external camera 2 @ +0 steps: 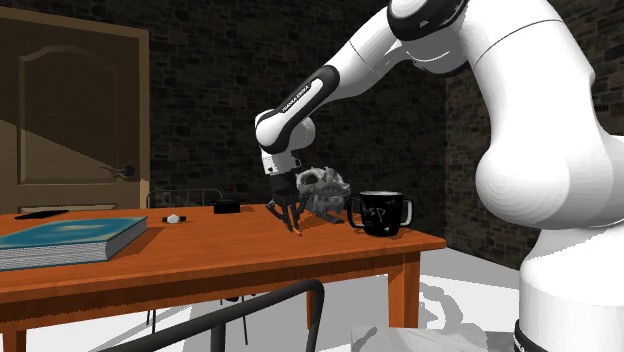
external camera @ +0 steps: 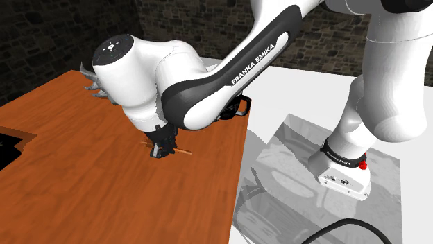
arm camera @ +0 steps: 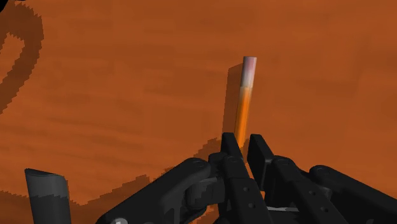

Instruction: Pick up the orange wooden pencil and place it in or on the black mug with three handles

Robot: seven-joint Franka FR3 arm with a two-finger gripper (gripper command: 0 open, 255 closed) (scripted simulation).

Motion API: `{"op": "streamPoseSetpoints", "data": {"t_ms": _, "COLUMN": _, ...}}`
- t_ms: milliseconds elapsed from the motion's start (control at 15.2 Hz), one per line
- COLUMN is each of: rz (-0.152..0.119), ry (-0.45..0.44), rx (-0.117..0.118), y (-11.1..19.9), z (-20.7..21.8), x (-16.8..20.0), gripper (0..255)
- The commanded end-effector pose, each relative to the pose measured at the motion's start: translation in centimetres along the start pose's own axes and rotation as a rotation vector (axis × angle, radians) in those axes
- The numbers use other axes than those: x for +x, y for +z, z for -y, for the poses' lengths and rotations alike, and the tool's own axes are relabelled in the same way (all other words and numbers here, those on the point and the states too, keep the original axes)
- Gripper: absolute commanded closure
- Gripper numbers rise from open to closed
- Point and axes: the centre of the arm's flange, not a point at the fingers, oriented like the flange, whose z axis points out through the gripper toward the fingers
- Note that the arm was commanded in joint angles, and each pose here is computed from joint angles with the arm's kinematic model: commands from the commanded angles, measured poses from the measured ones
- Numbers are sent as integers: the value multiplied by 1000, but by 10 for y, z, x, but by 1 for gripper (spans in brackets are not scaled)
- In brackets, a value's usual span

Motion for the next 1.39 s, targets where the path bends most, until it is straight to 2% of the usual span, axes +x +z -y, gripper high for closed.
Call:
{"op": "streamPoseSetpoints", "data": {"t_ms": 0, "rz": 0, "ry": 0, "rx": 0, "y": 0, "z": 0, "x": 0, "gripper": 255}}
{"op": "streamPoseSetpoints", "data": {"t_ms": 330, "rz": 0, "ry": 0, "rx": 0, "y": 0, "z": 0, "x": 0, "gripper": 255}}
{"op": "streamPoseSetpoints", "data": {"t_ms": 1320, "rz": 0, "ry": 0, "rx": 0, "y": -77, "z": -18, "x": -2, "gripper": 255}}
